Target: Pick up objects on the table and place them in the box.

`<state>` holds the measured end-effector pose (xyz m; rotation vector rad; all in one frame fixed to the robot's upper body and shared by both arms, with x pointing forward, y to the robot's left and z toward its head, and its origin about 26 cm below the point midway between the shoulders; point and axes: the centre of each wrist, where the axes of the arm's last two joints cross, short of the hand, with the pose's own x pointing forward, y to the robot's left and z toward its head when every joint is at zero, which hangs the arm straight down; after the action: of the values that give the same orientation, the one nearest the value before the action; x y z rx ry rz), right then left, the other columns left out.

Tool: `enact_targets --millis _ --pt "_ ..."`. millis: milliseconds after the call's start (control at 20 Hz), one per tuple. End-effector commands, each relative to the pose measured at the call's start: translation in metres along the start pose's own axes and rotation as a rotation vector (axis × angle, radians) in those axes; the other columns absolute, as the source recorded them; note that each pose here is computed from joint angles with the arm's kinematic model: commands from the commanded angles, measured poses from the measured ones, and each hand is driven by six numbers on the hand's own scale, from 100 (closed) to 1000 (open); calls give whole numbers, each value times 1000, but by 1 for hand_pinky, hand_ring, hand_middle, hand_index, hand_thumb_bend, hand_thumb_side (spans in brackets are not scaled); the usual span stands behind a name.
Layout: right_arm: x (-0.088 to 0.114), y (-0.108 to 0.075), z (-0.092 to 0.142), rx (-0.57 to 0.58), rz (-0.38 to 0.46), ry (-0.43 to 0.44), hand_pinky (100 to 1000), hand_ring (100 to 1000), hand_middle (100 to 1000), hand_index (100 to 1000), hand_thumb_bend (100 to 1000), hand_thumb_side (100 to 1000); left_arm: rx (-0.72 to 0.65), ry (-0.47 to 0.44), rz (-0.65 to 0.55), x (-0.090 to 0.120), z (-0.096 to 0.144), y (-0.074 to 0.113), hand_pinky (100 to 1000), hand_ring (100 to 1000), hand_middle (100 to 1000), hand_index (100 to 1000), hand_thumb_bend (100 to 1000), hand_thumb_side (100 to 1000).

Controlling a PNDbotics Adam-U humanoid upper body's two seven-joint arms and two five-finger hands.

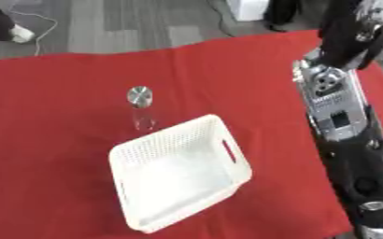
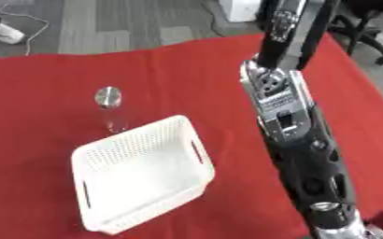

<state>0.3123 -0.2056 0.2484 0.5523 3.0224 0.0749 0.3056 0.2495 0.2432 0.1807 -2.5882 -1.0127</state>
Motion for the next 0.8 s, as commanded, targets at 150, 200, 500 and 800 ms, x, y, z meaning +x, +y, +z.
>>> enact_targets --millis 150,200,500,800 --pt "3 0 -3 -34 -55 -38 572 596 619 648 100 1000 -237 22 -153 12 -19 26 678 745 905 932 100 841" --pt "3 0 -3 -32 -58 -36 572 596 618 648 100 1000 -276 16 -168 14 -22 28 688 750 904 929 100 840" --pt "3 1 -2 -20 -68 -30 572 596 618 648 100 1000 -438 -56 -316 22 -40 38 734 778 898 919 100 823" --pt "4 3 -3 -17 -81 -32 572 596 618 648 100 1000 -517 -44 -396 27 -51 40 753 787 901 921 100 827"
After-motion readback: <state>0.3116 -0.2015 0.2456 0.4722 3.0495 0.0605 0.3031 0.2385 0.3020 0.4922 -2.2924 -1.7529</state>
